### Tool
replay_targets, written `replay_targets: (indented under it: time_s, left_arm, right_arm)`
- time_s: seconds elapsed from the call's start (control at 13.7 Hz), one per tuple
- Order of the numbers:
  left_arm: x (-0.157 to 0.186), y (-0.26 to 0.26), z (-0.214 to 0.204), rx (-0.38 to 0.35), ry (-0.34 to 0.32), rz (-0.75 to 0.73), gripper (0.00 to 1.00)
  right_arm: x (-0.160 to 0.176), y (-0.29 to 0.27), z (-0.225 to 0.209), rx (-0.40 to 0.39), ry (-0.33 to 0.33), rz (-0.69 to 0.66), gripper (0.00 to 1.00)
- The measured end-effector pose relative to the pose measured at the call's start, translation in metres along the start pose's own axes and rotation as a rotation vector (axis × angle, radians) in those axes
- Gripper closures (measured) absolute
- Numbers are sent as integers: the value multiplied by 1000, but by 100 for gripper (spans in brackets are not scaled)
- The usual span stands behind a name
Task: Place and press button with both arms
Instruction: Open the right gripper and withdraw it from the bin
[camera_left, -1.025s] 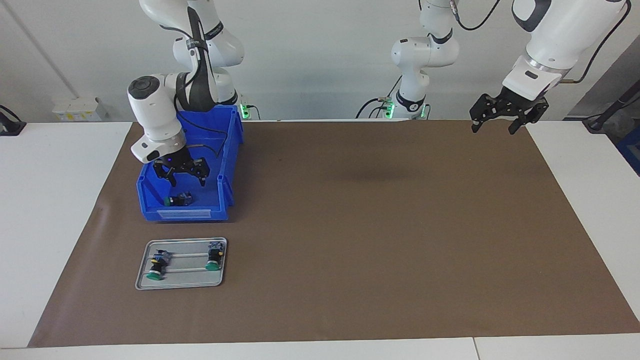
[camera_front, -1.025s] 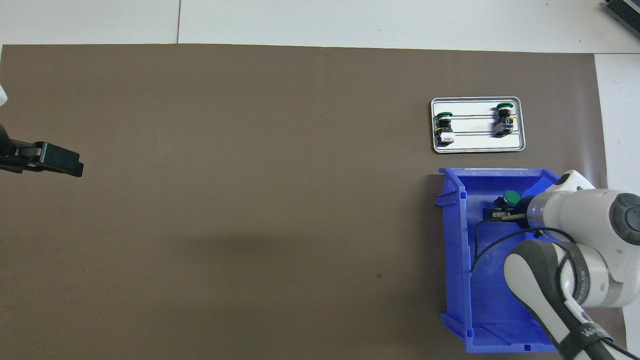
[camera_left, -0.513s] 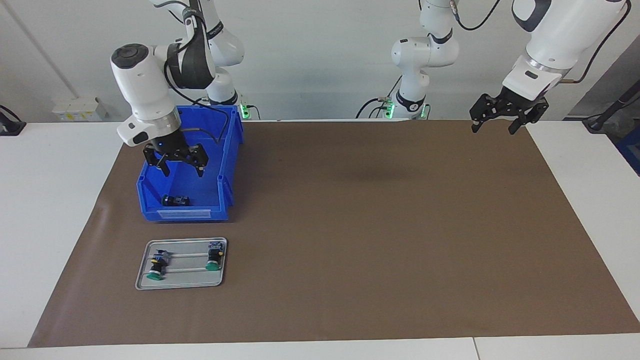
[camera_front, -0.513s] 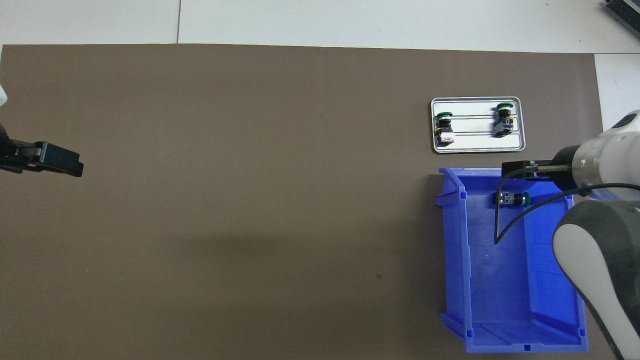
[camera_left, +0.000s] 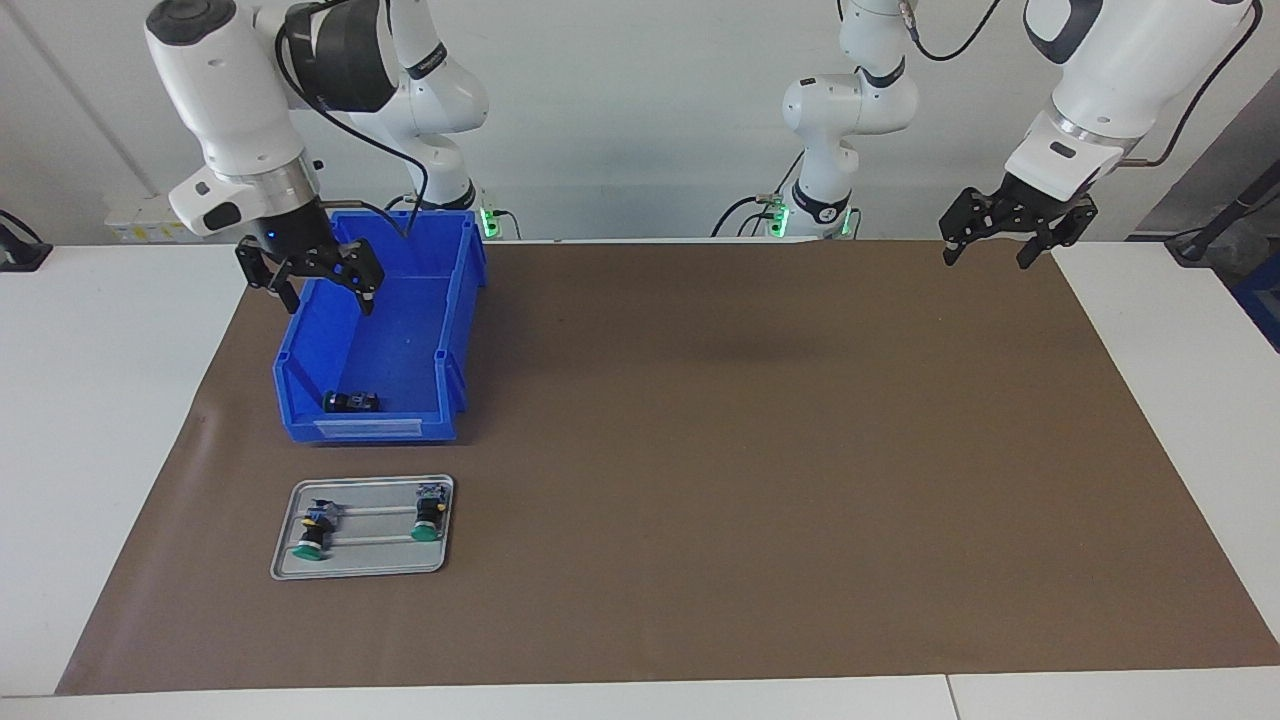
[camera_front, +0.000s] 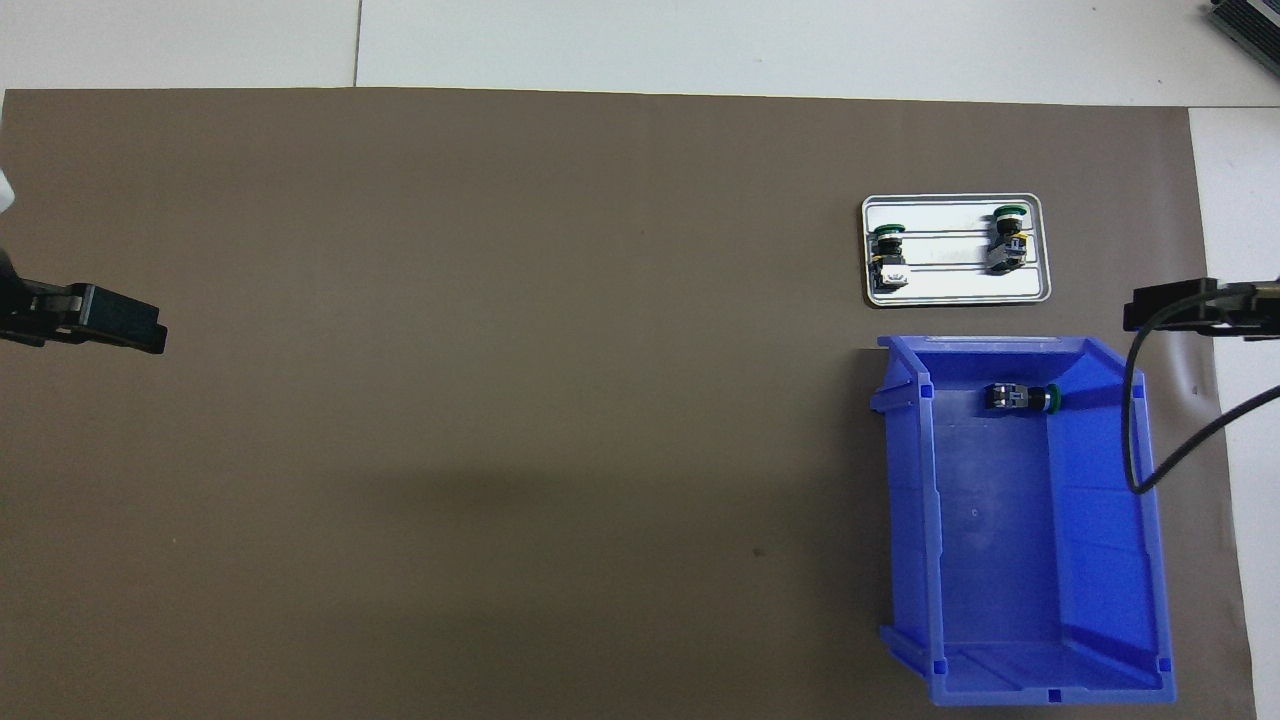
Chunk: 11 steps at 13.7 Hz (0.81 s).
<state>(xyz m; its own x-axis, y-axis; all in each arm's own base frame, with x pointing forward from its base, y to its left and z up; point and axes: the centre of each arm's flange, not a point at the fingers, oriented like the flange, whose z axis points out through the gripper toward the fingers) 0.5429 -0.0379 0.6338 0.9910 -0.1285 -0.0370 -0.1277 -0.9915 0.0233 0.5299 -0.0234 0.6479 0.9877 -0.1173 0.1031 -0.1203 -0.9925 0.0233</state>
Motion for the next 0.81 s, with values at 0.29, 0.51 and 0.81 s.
replay_targets:
  time_s: [0.29, 0.51, 0.81]
  left_arm:
    - [0, 0, 0, 0, 0, 0, 0]
    - [0, 0, 0, 0, 0, 0, 0]
    - [0, 0, 0, 0, 0, 0, 0]
  right_arm:
    - [10, 12, 7, -6, -42, 25, 0]
    - [13, 10, 16, -8, -59, 22, 0]
    - [13, 10, 16, -7, -59, 21, 0]
